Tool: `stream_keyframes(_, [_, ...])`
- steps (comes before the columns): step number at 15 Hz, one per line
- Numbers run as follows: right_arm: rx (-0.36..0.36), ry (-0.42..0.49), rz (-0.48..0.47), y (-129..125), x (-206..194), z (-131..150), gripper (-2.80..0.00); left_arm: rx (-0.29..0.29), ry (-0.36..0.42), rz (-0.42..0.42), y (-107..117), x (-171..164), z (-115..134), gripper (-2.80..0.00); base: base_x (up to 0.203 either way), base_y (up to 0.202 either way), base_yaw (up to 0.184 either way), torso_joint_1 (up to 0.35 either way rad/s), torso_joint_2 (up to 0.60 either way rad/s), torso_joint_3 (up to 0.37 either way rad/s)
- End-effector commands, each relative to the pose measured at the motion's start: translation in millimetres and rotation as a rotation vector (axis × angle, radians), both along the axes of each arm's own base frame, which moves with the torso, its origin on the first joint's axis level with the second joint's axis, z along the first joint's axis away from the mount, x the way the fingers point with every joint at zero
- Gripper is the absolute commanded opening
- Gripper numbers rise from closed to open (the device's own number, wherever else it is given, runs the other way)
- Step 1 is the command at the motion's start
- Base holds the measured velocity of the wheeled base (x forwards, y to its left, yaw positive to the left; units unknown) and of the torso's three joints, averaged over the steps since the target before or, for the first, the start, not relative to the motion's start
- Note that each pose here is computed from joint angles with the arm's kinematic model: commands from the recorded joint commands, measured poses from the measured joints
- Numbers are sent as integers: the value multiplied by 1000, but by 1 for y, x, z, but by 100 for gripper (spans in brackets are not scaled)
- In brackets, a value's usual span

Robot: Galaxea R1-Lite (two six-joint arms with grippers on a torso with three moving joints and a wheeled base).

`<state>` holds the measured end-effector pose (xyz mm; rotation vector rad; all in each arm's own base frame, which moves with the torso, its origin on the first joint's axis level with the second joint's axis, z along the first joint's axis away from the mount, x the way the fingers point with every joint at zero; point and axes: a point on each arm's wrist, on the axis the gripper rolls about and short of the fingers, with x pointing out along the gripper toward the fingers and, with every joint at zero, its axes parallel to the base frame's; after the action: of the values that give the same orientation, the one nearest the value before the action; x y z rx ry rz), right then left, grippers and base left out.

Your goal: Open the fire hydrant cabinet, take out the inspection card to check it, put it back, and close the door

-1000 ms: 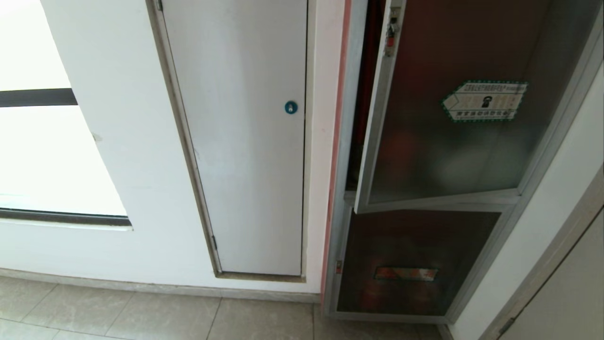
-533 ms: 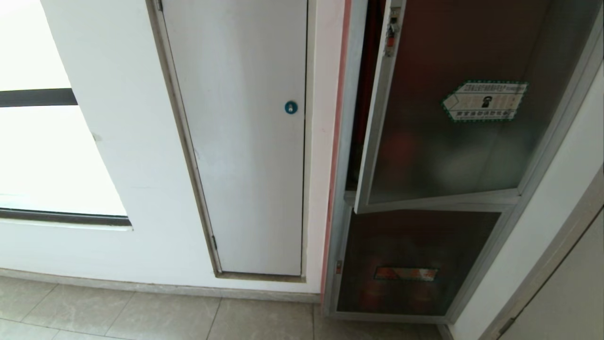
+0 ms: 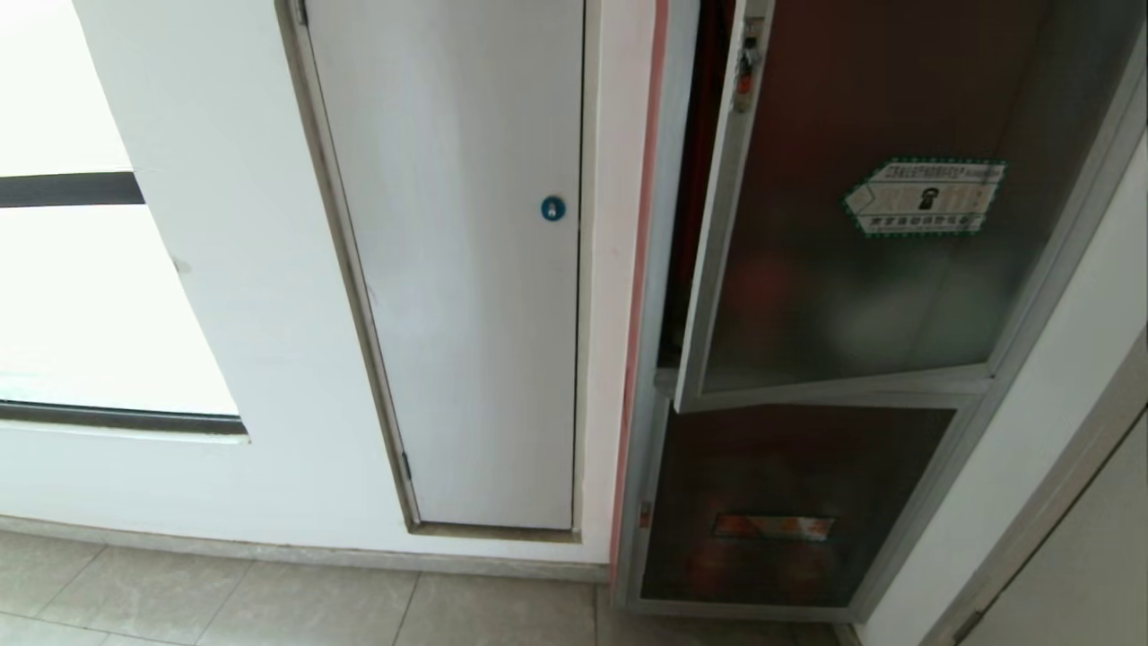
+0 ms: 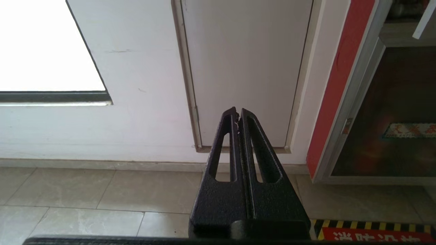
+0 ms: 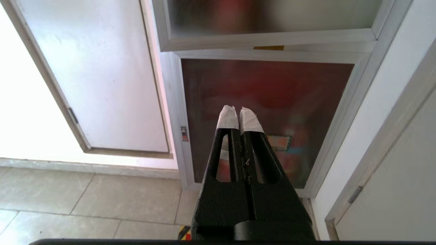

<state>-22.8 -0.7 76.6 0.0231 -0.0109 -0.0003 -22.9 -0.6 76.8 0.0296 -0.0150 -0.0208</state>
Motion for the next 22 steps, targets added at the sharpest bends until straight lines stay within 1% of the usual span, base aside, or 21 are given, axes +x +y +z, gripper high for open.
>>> stream_keyframes(1, [0, 4, 1, 0, 0, -1, -280, -2, 12, 1, 0, 1, -3, -280, 191, 0, -4, 7, 2, -2])
stream_keyframes(22, [0, 5, 0, 0, 0, -1, -280, 0, 12, 2, 0, 1, -3, -280, 197, 0, 0, 4, 3, 2])
